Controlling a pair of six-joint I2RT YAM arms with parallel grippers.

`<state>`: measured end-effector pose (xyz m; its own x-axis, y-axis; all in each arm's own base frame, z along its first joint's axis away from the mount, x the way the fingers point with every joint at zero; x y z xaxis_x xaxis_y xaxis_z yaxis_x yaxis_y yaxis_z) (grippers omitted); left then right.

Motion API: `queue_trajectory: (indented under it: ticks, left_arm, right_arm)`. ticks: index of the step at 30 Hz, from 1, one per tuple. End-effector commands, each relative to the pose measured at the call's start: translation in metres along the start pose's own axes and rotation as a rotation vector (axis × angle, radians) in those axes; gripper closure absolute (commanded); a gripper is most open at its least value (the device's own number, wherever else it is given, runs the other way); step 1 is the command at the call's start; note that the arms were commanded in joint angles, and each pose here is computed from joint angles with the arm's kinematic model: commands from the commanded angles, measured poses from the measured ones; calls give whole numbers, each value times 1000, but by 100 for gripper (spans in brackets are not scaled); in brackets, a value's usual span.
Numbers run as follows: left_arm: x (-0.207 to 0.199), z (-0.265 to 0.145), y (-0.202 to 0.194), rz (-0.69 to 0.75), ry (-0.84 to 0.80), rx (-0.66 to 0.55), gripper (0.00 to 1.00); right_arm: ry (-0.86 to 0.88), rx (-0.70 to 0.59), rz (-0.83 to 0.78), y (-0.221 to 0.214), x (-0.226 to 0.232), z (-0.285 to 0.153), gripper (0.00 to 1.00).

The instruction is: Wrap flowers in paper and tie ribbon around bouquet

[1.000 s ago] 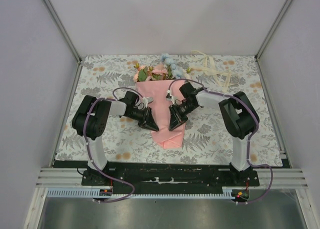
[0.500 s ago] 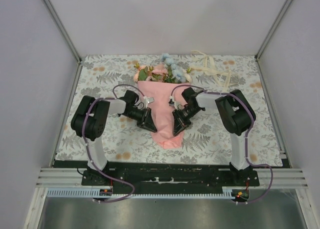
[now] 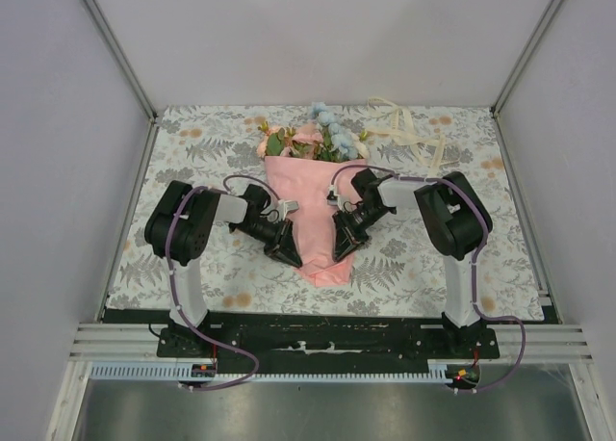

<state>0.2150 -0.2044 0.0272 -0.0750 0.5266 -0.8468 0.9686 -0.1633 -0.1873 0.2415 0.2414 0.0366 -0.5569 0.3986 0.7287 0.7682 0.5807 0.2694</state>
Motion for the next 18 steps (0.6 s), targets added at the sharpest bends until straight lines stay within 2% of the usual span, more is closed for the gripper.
queue_trajectory:
  ticks: [1,5,8,11,14,18]
  left_arm:
    - [31,-7,7,28,215,-32,77]
    - [6,-17,16,142,158,-45,76]
    - [-44,-22,19,295,14,-51,74]
    - [-77,-11,17,405,-30,-36,73]
    - [-89,5,21,428,-33,-45,73]
    - [-80,36,19,381,7,-53,74]
  right_arm:
    - [-64,9,17,-5,-9,-10,77]
    - [-75,-39,49,4,-21,-25,76]
    - [-67,-40,63,5,-24,-26,76]
    - [-29,-37,110,6,-23,-19,76]
    - [-26,-26,129,4,-27,-15,77]
    - [-24,-16,142,-1,-29,-12,77]
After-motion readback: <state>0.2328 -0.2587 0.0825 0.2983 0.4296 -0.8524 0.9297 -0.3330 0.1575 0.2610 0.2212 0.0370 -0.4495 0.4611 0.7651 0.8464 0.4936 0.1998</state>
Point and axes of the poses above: each gripper's point midway between its finger pads, its own z axis out along the fingers, its own x axis along the line the jaws close on, y = z × x, the point moved 4 cm from there along -z, back along the fingers, and after that the axes turned 15 degrees about -z, right-handed, at the moved point
